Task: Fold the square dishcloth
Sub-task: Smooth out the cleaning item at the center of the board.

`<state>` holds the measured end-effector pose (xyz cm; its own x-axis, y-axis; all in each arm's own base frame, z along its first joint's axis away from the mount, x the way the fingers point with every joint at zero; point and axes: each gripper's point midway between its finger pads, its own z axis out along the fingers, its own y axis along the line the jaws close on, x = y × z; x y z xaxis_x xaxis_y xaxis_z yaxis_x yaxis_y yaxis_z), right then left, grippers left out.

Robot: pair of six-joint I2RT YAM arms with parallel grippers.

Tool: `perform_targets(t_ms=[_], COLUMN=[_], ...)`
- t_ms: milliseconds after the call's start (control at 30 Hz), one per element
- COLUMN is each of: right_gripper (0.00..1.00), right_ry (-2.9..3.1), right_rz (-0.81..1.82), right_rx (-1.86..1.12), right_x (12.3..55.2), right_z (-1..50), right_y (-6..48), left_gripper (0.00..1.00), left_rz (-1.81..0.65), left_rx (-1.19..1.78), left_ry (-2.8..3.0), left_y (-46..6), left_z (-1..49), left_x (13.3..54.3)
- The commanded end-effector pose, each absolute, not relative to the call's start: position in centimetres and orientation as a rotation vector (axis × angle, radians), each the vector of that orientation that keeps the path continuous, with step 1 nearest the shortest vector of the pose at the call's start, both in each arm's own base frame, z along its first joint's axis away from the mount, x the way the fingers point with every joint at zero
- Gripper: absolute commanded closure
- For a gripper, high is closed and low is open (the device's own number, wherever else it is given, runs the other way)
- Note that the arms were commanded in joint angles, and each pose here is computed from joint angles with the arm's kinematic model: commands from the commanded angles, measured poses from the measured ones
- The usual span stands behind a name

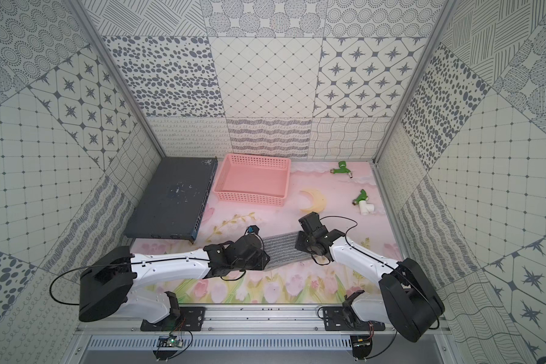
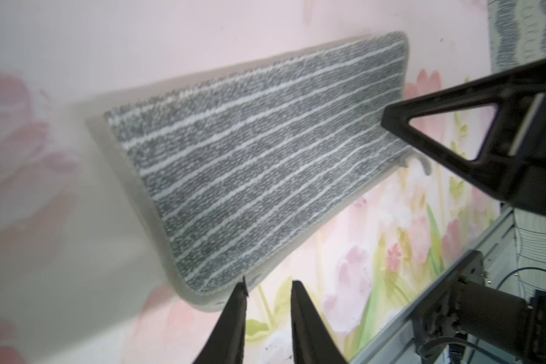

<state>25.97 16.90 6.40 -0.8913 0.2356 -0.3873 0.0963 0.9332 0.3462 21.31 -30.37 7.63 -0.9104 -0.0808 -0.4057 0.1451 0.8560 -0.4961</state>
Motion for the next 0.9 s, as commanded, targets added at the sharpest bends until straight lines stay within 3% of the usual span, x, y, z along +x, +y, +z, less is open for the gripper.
perform_targets(t_ms=[0,367,867], right_gripper=[0.77,0.77,0.77], right_ry=[2.593,2.615,2.668], right_rz=[0.424,0.306,0.223], right_rx=[0.209,0.308,0.390], right_x=[28.1,31.2,32.5], right_z=[8.1,6.6,2.8], right_y=[17.2,15.2,12.6], left_gripper=[0.73,0.77,0.80], left_rz=[-0.774,-0.732,-0.590], left_rx=[0.098,0.011,-0.150], left_ry=[2.550,2.577,2.681], left_y=[-31.3,-30.8,-26.7], left_z=[10.5,8.1,1.6], left_x=[22.3,26.6,28.4])
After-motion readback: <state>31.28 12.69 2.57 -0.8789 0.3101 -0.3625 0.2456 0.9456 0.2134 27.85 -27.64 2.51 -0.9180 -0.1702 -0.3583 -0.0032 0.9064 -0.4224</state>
